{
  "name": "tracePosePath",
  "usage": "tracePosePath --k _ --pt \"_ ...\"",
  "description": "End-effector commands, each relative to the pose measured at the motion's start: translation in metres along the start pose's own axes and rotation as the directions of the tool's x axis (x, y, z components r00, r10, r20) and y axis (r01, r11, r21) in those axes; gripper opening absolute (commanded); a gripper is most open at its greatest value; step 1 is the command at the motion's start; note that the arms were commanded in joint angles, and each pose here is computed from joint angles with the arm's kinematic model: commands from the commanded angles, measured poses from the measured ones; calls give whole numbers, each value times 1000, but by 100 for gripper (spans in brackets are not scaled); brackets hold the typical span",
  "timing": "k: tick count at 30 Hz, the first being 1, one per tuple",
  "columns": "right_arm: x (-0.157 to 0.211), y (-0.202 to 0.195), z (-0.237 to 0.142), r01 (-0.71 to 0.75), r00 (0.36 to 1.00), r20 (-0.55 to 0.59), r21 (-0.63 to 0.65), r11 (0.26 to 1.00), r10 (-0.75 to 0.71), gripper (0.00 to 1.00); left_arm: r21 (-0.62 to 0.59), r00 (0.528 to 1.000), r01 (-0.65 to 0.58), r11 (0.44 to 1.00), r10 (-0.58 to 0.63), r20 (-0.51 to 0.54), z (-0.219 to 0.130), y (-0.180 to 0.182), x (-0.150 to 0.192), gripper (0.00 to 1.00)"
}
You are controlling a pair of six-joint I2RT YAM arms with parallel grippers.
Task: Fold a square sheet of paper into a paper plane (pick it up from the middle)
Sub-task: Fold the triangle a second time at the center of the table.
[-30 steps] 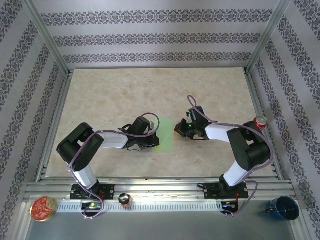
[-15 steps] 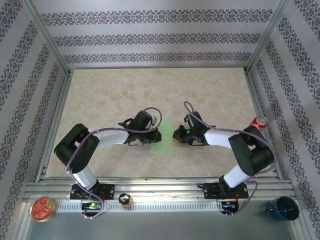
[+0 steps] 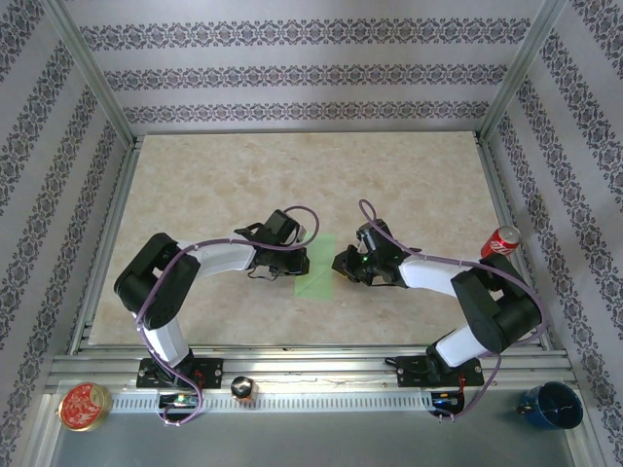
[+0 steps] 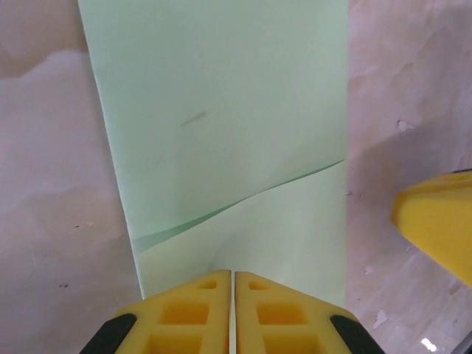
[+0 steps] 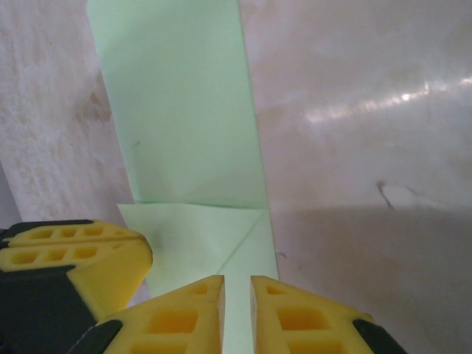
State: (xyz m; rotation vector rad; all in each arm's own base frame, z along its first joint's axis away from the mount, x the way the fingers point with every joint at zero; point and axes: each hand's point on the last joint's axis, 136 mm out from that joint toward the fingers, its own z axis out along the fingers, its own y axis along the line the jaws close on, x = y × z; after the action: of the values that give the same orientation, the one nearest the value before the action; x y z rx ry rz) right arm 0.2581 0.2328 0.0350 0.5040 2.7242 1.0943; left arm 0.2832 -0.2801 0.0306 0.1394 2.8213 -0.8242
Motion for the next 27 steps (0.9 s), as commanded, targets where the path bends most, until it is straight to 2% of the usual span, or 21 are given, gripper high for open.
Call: tracePosePath --k 1,11,17,25,27 --pt "7 -1 -3 -43 999 16 4 999 43 20 -37 998 -15 999 13 -53 5 14 11 10" --pt "35 -13 2 -133 990 -42 58 989 136 26 -46 996 19 999 -23 -87 17 25 23 8" --pt "52 -6 4 -95 991 -92 57 994 100 29 -40 995 36 999 -40 -88 17 26 25 7" --pt "56 -7 8 -83 992 -87 72 994 90 30 -31 993 78 997 -80 -84 16 25 27 7" --pt "60 -2 11 -62 990 -122 81 995 71 29 -22 993 88 996 -89 -75 17 26 27 7"
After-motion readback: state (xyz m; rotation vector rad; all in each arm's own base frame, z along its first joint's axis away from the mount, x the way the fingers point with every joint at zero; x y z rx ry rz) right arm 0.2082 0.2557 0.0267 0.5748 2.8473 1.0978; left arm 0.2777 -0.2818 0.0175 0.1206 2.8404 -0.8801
